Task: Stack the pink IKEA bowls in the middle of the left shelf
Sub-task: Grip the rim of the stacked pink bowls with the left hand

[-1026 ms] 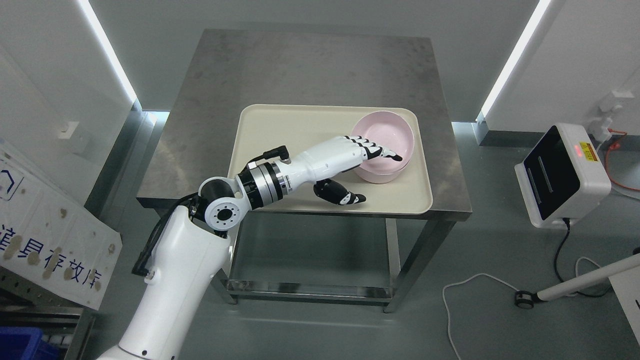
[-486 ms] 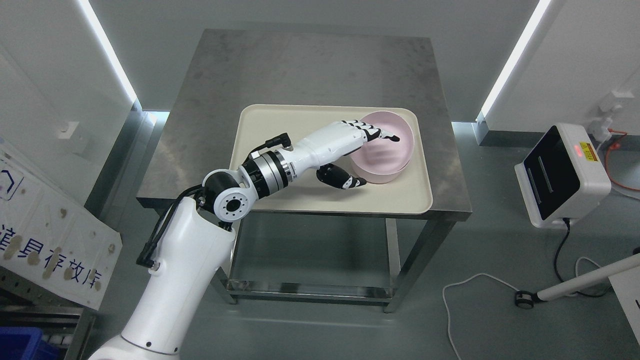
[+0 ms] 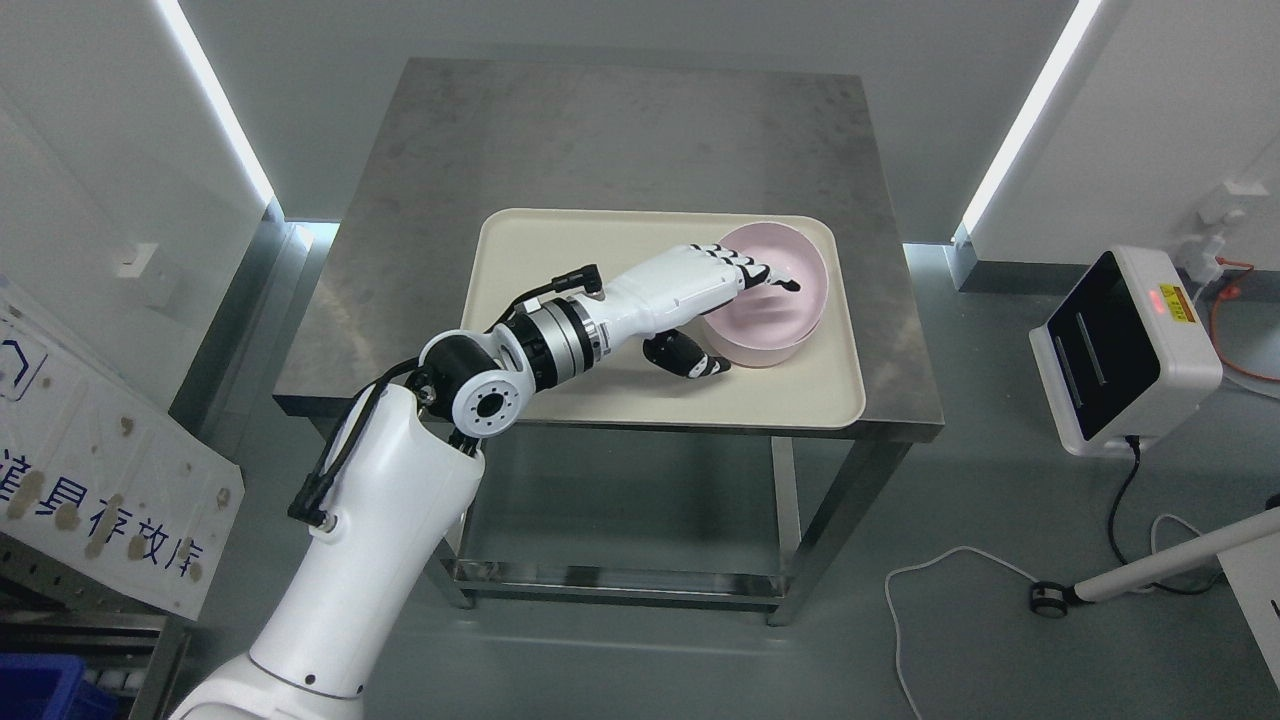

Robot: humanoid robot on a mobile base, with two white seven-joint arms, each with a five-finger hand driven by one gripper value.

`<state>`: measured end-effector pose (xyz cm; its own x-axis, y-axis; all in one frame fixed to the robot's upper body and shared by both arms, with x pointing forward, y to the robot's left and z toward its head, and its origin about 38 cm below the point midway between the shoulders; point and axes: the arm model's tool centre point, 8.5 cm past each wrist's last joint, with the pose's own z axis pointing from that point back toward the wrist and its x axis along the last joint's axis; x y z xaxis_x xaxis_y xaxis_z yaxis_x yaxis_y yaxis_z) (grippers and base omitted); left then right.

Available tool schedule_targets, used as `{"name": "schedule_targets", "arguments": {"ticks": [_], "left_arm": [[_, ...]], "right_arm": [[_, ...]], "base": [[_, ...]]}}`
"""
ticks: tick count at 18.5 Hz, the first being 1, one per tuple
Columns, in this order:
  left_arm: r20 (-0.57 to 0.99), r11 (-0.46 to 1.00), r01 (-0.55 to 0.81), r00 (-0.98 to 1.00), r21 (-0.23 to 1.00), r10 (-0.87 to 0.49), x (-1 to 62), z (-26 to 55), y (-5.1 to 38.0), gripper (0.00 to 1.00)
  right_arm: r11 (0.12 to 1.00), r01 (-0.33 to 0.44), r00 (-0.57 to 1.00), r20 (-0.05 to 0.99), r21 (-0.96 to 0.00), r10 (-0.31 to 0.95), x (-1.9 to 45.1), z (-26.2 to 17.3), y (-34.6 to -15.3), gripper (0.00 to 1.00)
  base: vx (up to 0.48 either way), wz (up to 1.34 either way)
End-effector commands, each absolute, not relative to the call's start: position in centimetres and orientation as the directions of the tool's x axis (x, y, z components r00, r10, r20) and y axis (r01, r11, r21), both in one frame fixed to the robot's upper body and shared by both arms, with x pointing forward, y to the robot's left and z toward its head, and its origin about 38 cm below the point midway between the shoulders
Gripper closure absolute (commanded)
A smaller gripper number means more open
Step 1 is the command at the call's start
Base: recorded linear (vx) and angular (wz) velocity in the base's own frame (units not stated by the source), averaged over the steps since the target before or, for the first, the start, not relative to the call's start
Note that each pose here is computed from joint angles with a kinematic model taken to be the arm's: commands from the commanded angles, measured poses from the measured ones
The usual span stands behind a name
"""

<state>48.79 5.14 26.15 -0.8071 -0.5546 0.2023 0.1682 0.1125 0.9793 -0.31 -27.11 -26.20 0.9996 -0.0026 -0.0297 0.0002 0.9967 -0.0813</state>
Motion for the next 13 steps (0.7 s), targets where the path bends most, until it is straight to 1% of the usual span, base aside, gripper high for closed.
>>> {"name": "schedule_targets", "arguments": {"ticks": [1, 4, 6, 7, 13], "left_arm": [[0.125, 0.023, 0.136, -0.814, 0.99, -0.567, 48.76, 25.83, 4.48, 0.28], [0.124, 0.023, 0.135, -0.814, 0.991, -0.568, 48.79, 25.92, 4.52, 0.36], [0.119, 0.019, 0.132, -0.815, 0.991, -0.567, 48.79, 26.18, 4.47, 0.44], [0.116, 0.017, 0.129, -0.816, 0.992, -0.566, 48.81, 26.3, 4.42, 0.47], [0.082, -0.029, 0.12, -0.817, 0.992, -0.571, 48.71, 25.9, 4.07, 0.48]], "right_arm": [[0.995, 0.01, 1.0, -0.028, -0.099, -0.013, -1.06, -26.14, -28.25, 0.0], [0.995, 0.01, 1.0, -0.028, -0.099, -0.013, -1.06, -26.14, -28.25, 0.0], [0.995, 0.01, 1.0, -0.028, -0.099, -0.013, -1.06, -26.14, -28.25, 0.0], [0.995, 0.012, 0.999, -0.029, -0.099, -0.015, -1.08, -26.14, -28.25, 0.0], [0.995, 0.012, 1.0, -0.028, -0.099, -0.015, -1.07, -26.14, -28.25, 0.0]], "base": [[0.0, 0.0], [0.0, 0.0], [0.0, 0.0], [0.0, 0.0], [0.0, 0.0]]}}
